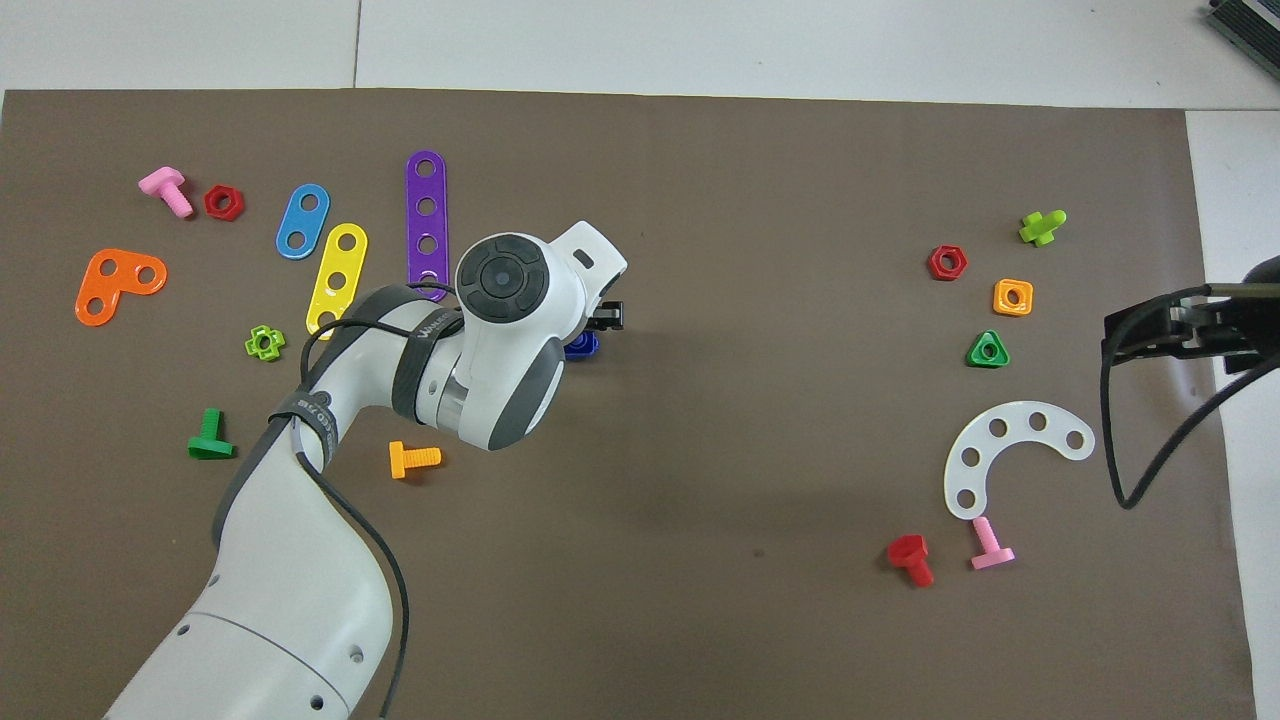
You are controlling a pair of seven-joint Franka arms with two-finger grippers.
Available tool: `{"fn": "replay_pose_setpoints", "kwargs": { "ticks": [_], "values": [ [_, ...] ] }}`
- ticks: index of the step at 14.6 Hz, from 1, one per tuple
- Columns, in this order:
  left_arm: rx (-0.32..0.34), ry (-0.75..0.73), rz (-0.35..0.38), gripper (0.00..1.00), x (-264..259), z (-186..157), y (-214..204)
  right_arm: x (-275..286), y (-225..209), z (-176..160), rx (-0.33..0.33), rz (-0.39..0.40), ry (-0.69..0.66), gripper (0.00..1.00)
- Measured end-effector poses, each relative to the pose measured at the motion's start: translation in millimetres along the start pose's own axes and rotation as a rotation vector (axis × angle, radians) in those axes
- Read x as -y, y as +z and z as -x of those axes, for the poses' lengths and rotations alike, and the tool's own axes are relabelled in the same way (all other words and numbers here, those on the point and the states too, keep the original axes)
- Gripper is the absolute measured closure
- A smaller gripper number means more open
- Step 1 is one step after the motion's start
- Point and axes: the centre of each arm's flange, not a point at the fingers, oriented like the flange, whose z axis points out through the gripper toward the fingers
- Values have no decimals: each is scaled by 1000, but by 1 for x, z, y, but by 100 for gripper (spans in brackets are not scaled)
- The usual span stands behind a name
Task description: Unscrew and place screws in storage area
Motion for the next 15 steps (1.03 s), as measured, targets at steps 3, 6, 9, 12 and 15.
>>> {"fn": "replay_pose_setpoints", "kwargs": {
  "ticks": [3,6,9,12,15],
  "values": [
    [1,0,-1,23,1,0,1,0,0,0,0,0,0,0],
    [3,4,-1,26,-1,1,1,0,0,0,0,0,0,0],
    [9,12,-3,26,-5,5,2,0,0,0,0,0,0,0],
    [25,18,-10,27,-8,8,4,0,0,0,0,0,0,0],
    [36,21,-14,29,-9,11,5,0,0,0,0,0,0,0]
  ]
}}
